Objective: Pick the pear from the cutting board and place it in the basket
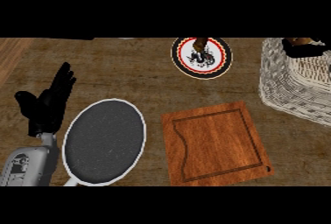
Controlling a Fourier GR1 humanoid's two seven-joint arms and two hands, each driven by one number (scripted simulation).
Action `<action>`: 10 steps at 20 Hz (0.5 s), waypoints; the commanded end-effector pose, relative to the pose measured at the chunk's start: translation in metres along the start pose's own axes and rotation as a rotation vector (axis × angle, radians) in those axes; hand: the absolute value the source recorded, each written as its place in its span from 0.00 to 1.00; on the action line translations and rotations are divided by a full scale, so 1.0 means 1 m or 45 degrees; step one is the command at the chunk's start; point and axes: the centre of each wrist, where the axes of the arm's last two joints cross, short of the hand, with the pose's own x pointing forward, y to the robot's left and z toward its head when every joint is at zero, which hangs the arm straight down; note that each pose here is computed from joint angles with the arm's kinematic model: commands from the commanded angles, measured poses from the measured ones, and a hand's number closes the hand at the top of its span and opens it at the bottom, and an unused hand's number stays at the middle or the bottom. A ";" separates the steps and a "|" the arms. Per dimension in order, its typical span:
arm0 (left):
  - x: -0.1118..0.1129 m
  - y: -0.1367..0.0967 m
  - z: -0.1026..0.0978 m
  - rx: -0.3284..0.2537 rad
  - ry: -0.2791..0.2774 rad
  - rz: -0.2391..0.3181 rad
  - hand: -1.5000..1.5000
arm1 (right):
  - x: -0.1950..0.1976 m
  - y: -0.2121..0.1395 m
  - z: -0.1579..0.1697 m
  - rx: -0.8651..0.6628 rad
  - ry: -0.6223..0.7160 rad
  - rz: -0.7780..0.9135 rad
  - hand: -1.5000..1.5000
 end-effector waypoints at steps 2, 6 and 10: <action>-0.008 0.005 -0.003 -0.005 0.012 0.016 0.50 | -0.023 0.030 0.026 0.093 0.041 0.072 1.00; -0.010 0.001 0.002 0.019 0.006 -0.001 0.50 | -0.014 0.026 0.019 0.112 0.013 0.066 1.00; -0.005 -0.009 0.001 -0.021 -0.010 -0.009 0.50 | -0.018 0.024 0.019 0.185 0.044 0.077 1.00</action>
